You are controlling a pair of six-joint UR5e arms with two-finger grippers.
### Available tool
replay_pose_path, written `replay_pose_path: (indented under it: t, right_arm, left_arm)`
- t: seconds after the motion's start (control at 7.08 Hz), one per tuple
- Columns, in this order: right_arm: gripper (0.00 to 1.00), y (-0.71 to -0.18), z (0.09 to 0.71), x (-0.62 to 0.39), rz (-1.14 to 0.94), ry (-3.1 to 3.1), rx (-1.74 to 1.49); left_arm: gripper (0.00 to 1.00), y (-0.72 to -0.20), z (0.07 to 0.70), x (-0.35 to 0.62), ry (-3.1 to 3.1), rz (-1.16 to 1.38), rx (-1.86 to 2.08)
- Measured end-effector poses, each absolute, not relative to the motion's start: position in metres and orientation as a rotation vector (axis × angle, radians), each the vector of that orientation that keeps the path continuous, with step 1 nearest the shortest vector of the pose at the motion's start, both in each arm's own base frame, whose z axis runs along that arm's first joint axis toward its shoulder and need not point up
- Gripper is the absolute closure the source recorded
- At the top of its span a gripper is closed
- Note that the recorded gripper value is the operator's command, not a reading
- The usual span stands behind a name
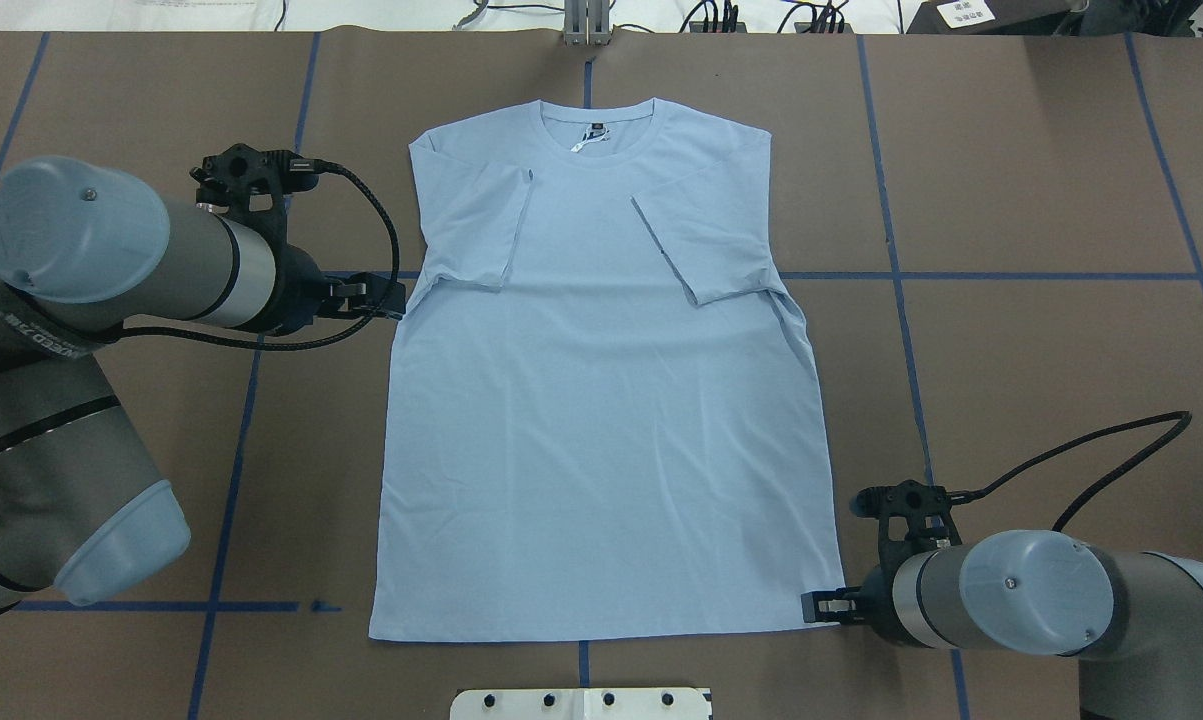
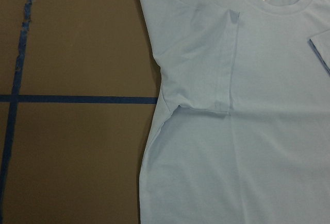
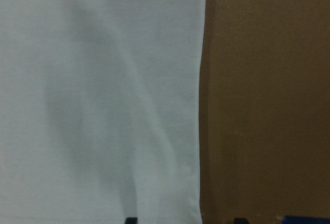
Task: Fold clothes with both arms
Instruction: 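Move the left gripper down to the other hem corner nearest the robot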
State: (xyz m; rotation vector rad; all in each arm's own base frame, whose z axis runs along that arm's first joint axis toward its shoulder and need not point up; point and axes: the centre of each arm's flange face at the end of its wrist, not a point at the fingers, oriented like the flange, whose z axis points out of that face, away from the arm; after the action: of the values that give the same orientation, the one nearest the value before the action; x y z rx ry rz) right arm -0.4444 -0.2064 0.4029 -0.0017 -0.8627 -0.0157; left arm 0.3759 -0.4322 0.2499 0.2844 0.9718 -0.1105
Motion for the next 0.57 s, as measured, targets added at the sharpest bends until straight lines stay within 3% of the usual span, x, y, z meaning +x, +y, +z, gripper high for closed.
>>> replay_pose_path:
  t: [0.28,0.57]
  right_arm:
    - [0.98,-0.2052,0.4025,-0.4447,-0.020,-0.864,-0.011]
    - [1.00,-0.2047,0.4014,-0.4448,-0.024,-0.868,-0.021]
  left_arm:
    - [0.00,-0.4322,0.2490,0.3758,0.973,-0.110,0.285]
    - [0.00,-0.4323,0.2482,0.3760,0.974,-0.110,0.286]
